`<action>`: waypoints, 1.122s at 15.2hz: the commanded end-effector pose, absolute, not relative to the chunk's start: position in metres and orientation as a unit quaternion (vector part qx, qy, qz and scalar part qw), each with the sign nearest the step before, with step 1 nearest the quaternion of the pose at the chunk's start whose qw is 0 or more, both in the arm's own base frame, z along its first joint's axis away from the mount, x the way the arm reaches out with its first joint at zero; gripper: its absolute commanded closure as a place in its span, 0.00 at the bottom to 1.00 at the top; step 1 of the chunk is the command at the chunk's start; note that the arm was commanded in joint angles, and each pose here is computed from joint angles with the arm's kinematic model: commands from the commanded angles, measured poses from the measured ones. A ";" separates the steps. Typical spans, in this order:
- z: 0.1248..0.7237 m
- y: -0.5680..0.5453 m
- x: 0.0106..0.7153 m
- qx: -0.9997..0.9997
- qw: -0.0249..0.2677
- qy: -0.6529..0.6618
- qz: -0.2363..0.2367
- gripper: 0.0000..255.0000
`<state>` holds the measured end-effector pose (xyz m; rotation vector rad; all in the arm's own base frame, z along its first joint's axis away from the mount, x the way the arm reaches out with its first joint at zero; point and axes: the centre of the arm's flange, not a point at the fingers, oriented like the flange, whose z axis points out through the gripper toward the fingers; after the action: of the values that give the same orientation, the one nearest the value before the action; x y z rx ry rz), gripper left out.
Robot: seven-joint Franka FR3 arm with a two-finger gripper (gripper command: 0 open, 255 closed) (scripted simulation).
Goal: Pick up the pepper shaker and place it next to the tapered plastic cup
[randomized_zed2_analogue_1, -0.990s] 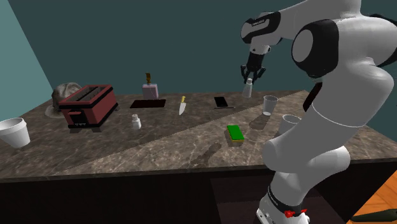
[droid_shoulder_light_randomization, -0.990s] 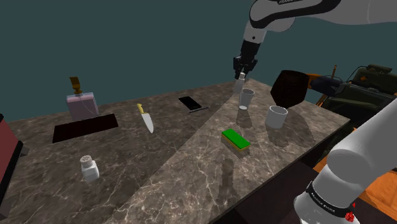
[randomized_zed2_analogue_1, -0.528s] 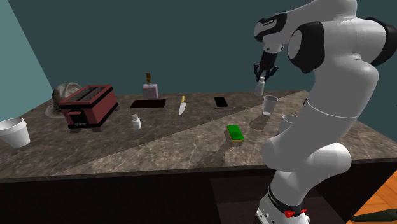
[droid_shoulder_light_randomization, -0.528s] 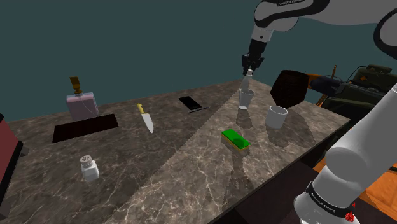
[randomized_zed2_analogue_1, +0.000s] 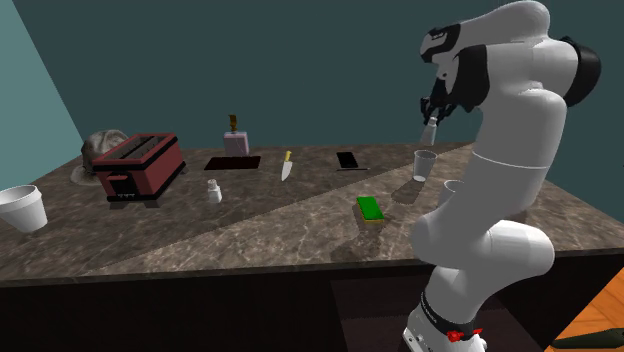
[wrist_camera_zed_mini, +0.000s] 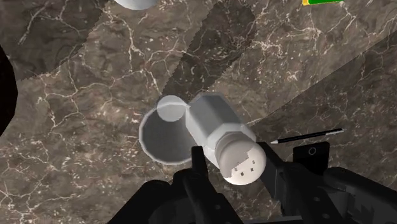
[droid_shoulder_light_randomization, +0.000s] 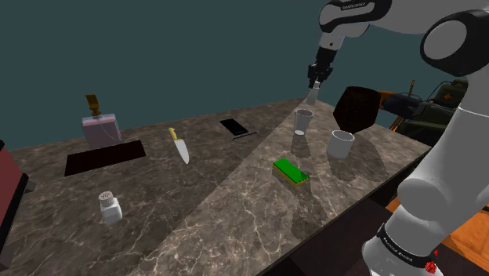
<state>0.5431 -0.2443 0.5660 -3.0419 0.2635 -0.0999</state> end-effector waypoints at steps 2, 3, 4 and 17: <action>0.563 -0.287 0.553 -0.995 0.043 0.085 -0.033 1.00; 0.563 -0.300 0.556 -0.995 0.043 0.085 -0.033 1.00; 0.563 -0.313 0.558 -0.995 0.043 0.085 -0.033 1.00; 0.532 -0.401 0.577 -0.995 0.043 0.085 -0.033 1.00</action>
<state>0.5772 -0.4009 0.5383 -3.0427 0.2609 -0.0993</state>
